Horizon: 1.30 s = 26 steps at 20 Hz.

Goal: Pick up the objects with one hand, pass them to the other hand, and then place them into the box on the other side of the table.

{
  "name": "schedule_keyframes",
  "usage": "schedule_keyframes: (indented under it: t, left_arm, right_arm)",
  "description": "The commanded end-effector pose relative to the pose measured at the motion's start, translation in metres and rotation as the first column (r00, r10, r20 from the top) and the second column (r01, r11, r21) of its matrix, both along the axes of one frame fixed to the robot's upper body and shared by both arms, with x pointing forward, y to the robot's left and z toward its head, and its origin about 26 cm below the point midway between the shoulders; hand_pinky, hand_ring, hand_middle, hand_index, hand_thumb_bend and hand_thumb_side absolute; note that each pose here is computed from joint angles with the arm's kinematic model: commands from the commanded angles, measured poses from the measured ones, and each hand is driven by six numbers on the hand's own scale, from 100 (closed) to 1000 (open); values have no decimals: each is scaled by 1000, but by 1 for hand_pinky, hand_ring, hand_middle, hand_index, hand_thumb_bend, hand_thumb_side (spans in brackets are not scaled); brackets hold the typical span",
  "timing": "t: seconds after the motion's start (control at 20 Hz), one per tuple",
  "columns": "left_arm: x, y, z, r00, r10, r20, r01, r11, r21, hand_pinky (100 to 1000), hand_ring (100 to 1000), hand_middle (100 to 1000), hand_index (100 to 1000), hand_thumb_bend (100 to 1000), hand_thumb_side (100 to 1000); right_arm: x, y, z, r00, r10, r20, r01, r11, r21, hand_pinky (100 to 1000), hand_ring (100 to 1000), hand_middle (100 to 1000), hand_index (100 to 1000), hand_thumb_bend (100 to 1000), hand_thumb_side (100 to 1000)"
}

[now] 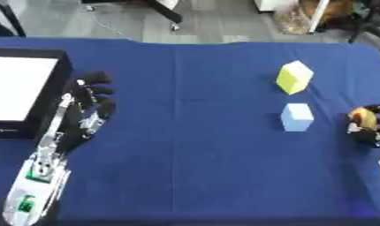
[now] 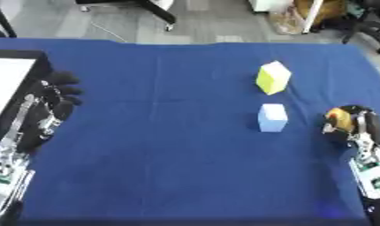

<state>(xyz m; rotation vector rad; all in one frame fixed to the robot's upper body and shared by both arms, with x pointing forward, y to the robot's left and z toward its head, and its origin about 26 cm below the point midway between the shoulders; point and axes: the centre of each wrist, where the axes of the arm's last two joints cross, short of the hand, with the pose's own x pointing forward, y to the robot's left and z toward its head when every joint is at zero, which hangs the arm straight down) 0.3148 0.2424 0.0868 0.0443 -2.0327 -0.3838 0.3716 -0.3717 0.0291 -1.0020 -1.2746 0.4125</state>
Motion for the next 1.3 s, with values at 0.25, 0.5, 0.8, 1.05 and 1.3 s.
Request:
schedule_keyframes:
  t: [0.25,0.5,0.8,1.05,1.3]
  left_arm:
    - [1,3,10,1000,-7,30,7,1000,16,666,706,727,850,639,604]
    - [2,5,11,1000,-8,27,7,1000,22,665,704,724,846,637,604]
    - [6,7,12,999,-31,17,30,998,46,666,710,726,847,640,602]
    - [11,8,14,997,-79,3,78,992,98,672,720,737,853,639,597]
    - [16,5,17,990,-137,-12,137,979,150,674,724,740,855,634,597]
  right_arm:
    - [-1,-8,7,991,-96,89,102,993,-65,503,439,329,380,100,100]
    - [0,2,26,969,-104,225,123,990,-71,486,417,274,313,100,100]
    - [-4,33,71,918,19,397,7,998,-65,487,418,262,301,100,100]
    - [-18,78,119,823,214,527,-193,977,-96,493,422,266,306,100,100]
    - [-37,131,151,686,411,600,-445,890,-101,491,424,271,309,100,100]
